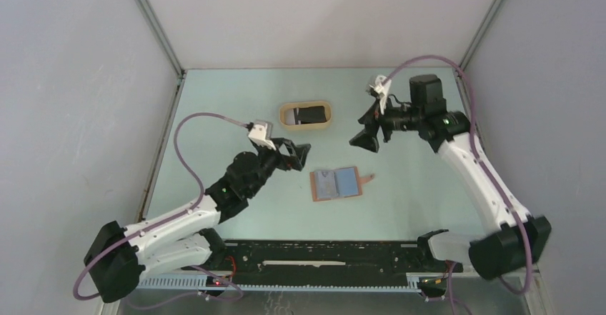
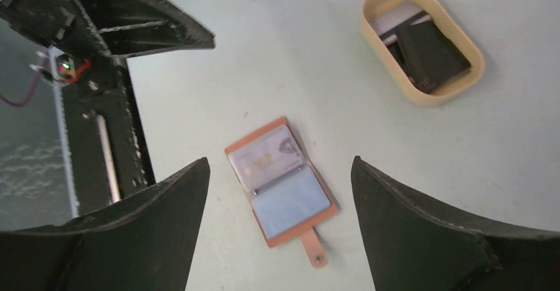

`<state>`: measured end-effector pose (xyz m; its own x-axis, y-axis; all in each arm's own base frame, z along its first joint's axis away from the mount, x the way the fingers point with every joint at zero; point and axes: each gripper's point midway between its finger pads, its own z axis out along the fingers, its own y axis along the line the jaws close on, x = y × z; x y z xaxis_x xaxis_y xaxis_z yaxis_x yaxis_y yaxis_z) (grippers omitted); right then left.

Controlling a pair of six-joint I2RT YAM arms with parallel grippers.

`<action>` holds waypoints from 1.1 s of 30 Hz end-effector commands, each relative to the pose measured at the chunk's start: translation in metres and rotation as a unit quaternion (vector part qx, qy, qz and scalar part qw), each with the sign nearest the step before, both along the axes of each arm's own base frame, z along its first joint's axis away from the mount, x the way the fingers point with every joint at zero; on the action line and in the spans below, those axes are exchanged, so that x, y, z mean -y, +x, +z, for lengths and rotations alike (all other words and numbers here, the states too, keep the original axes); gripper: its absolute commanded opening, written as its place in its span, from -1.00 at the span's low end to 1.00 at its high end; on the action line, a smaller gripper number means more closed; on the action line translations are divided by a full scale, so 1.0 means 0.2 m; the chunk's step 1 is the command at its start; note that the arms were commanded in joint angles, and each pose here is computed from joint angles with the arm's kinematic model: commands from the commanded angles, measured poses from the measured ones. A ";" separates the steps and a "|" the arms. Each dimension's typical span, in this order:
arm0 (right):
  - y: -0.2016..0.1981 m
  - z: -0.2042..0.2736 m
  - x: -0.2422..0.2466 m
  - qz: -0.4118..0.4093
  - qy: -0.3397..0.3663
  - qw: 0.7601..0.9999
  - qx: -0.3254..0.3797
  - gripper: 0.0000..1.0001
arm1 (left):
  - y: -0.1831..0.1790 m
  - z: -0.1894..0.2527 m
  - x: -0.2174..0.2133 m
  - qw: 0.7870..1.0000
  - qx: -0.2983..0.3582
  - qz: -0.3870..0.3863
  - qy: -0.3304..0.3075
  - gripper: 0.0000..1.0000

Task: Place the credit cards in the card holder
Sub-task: Move the storage box to the center of the board.

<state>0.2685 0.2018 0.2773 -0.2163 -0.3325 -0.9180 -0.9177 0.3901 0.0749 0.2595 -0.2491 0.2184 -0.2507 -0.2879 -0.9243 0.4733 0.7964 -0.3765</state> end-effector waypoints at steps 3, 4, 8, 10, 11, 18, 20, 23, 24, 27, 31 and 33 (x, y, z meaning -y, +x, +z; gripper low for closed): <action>0.26 -0.06 -0.21 0.022 0.013 0.989 -0.143 0.59 | 0.32 0.16 -0.19 0.998 -0.002 0.055 -0.034 1.00; 0.31 -0.09 -0.24 0.019 0.000 0.987 -0.157 0.56 | 0.36 0.15 -0.20 0.997 -0.011 0.056 -0.042 1.00; 0.60 -0.20 -0.32 -0.008 -0.066 0.989 -0.134 0.55 | 0.54 0.17 -0.26 0.993 -0.040 0.099 -0.054 0.95; 0.71 -0.24 -0.36 -0.015 -0.079 0.986 -0.149 0.54 | 0.62 0.20 -0.28 0.991 -0.050 0.115 -0.047 0.82; 0.77 -0.26 -0.38 -0.021 -0.083 0.984 -0.159 0.54 | 0.65 0.22 -0.28 0.991 -0.050 0.120 -0.045 0.81; 1.05 -0.48 -0.52 -0.075 -0.082 0.977 -0.182 0.50 | 0.86 0.09 -0.31 0.985 -0.108 0.127 -0.048 0.52; 1.12 -0.54 -0.53 -0.092 -0.088 0.977 -0.168 0.28 | 0.91 0.01 -0.29 0.982 -0.155 0.084 -0.070 0.25; 1.20 -0.65 -0.53 -0.117 -0.107 0.973 -0.165 -0.17 | 0.92 -0.12 -0.32 0.975 -0.190 0.067 -0.097 0.15; 1.22 -0.67 -0.53 -0.124 -0.110 0.973 -0.164 -0.26 | 0.90 -0.13 -0.32 0.975 -0.190 0.061 -0.101 0.12; 1.26 -0.76 -0.51 -0.139 -0.128 0.968 -0.165 -0.42 | 0.88 -0.13 -0.35 0.976 -0.177 0.069 -0.104 0.10; 1.29 -0.88 -0.46 -0.153 -0.158 0.962 -0.161 -0.49 | 0.87 -0.14 -0.34 0.977 -0.174 0.064 -0.105 0.08; 1.29 -0.92 -0.45 -0.153 -0.169 0.960 -0.162 -0.49 | 0.87 -0.13 -0.34 0.978 -0.171 0.062 -0.104 0.08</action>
